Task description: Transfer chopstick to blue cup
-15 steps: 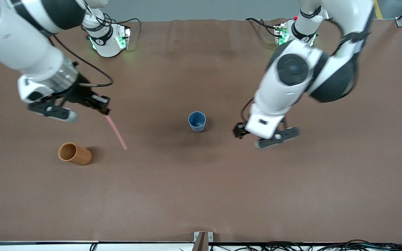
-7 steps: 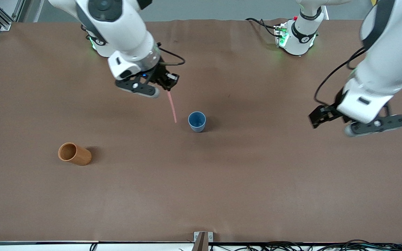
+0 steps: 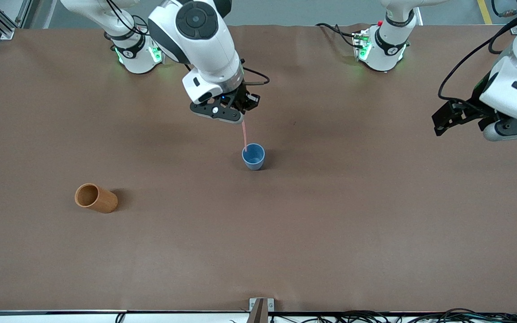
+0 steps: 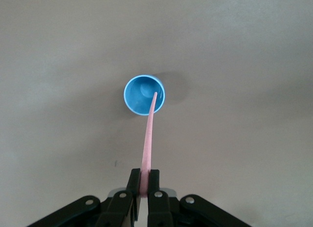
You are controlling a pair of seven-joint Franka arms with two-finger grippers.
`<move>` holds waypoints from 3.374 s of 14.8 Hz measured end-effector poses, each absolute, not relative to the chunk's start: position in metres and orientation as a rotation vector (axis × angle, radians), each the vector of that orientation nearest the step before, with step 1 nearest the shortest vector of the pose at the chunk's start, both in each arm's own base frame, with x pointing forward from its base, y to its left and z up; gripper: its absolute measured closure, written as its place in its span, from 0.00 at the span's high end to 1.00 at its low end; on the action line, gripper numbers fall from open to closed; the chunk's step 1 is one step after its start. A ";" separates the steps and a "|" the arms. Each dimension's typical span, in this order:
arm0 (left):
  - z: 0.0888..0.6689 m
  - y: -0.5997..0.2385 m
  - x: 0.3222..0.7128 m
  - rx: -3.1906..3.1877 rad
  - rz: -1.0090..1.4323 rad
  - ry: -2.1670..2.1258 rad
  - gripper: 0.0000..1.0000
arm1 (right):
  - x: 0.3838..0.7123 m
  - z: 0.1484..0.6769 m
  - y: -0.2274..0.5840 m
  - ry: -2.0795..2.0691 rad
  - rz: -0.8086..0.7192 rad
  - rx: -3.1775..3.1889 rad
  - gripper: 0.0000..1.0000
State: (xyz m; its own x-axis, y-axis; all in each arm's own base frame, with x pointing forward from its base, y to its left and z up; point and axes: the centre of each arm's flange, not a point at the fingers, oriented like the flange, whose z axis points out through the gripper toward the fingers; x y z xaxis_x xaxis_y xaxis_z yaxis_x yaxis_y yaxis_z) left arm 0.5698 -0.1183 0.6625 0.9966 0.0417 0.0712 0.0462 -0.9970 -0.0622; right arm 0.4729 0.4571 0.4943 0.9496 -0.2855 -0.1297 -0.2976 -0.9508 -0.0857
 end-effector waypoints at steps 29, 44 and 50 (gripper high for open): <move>0.642 -0.067 0.515 -3.084 0.089 0.124 1.00 | 0.589 0.582 0.209 0.085 -0.120 -3.199 1.00; 0.632 -0.059 0.520 -3.083 0.124 0.170 1.00 | 0.495 0.681 -0.041 0.151 -0.185 -3.165 1.00; 0.636 -0.058 0.522 -3.085 0.111 0.168 1.00 | 0.524 0.689 -0.046 0.120 -0.094 -3.175 1.00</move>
State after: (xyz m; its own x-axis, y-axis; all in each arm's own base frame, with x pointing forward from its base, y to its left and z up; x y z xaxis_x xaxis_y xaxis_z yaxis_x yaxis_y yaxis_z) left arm 0.5220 -0.0578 0.6356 0.9915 -0.1064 -0.0744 -0.1100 -0.9929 -0.0462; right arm 0.5243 -0.0459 0.6892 0.9954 -0.0745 0.0604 -0.0767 -0.9964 0.0348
